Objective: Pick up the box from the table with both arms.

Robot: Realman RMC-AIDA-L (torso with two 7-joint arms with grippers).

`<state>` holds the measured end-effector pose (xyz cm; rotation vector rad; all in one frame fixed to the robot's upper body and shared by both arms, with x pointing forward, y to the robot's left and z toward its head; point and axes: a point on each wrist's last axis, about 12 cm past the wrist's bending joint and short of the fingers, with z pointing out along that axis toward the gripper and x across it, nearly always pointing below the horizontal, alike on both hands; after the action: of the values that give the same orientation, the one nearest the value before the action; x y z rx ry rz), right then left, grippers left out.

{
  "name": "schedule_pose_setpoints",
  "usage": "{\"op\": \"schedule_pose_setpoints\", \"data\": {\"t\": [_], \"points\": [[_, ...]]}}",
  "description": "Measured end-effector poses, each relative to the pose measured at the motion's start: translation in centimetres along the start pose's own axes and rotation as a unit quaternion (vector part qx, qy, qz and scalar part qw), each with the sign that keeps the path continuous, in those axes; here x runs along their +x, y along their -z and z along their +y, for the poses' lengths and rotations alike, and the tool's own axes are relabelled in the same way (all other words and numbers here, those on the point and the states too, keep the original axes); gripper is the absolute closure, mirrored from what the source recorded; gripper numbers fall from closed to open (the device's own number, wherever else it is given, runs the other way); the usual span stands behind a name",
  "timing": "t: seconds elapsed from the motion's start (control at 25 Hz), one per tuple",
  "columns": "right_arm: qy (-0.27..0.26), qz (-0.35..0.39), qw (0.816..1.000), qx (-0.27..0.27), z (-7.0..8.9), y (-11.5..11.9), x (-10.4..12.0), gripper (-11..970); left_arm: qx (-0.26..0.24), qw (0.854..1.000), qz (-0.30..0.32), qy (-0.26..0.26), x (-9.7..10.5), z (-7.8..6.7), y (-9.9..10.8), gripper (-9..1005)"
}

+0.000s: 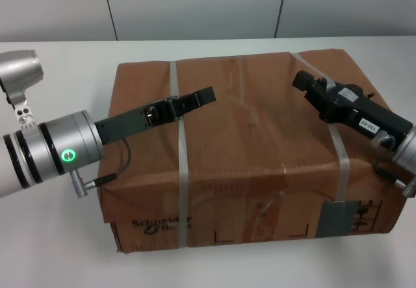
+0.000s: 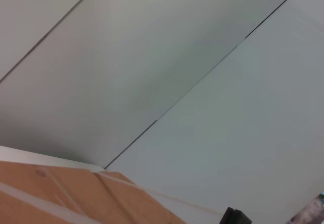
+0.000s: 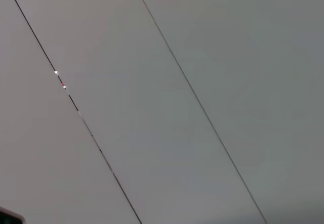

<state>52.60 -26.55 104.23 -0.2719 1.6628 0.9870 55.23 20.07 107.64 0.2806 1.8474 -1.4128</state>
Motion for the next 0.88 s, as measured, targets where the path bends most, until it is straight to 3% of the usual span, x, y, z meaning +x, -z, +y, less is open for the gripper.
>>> {"op": "schedule_pose_setpoints", "data": {"t": [0.88], "points": [[0.001, 0.004, 1.0, -0.001, 0.05, -0.13, 0.14, 910, -0.001, 1.0, 0.0, -0.001, 0.01, 0.01, 0.0, 898]]}}
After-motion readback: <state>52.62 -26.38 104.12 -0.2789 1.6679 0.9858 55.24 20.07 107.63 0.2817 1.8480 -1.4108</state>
